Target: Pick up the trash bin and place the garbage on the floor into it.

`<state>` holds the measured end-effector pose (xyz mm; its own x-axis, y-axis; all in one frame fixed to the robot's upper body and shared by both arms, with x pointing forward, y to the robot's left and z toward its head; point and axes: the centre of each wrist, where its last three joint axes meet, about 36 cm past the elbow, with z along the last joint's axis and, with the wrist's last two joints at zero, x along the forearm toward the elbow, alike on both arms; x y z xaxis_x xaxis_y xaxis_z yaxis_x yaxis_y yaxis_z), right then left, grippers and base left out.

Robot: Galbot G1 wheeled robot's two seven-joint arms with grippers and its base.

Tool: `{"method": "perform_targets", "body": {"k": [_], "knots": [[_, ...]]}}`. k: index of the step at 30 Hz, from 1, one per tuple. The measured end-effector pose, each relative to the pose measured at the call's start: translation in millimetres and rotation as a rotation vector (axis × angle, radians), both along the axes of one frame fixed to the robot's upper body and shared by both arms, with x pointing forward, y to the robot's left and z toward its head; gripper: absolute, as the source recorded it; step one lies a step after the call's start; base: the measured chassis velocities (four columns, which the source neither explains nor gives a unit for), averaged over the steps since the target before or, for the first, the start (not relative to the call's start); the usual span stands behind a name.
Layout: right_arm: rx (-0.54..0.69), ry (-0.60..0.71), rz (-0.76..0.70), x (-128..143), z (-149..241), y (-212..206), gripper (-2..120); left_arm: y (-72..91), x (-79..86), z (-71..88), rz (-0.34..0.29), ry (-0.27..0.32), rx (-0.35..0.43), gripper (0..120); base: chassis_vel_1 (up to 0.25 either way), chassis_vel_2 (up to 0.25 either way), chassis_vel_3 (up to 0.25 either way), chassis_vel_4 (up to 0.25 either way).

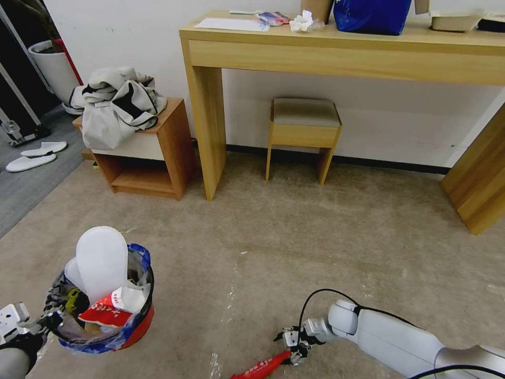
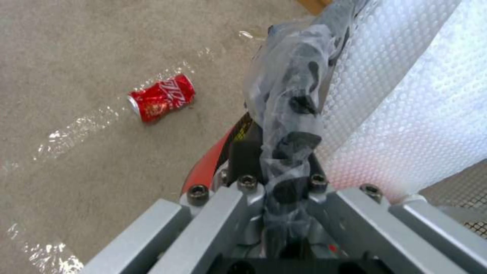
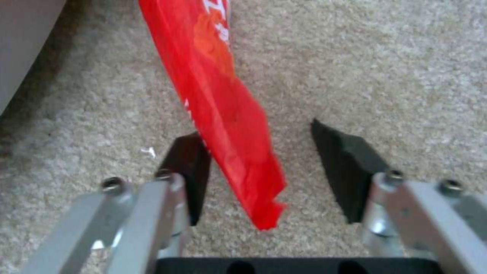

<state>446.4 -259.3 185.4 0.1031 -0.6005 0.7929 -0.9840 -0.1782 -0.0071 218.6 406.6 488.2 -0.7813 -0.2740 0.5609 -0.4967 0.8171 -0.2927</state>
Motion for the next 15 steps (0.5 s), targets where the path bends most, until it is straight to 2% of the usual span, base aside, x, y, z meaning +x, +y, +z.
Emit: {"method": "perform_targets", "body": {"k": [4, 7, 15], "knots": [[0.001, -0.002, 0.000, 1.1, 0.6, -0.1, 30, -0.6, 0.3, -0.5, -0.001, 0.000, -0.002, 0, 0.000, 0.000, 0.000, 0.000], [0.003, -0.003, 0.000, 1.5, 0.8, 0.5, 23, -0.5, 0.9, -0.8, -0.001, -0.001, -0.003, 0, 0.000, 0.000, 0.000, 0.000], [0.004, -0.007, 0.002, 3.6, 2.1, 1.0, 22, 0.2, 1.7, -1.3, -0.001, -0.002, -0.003, 0, 0.000, 0.000, 0.000, 0.000]]}}
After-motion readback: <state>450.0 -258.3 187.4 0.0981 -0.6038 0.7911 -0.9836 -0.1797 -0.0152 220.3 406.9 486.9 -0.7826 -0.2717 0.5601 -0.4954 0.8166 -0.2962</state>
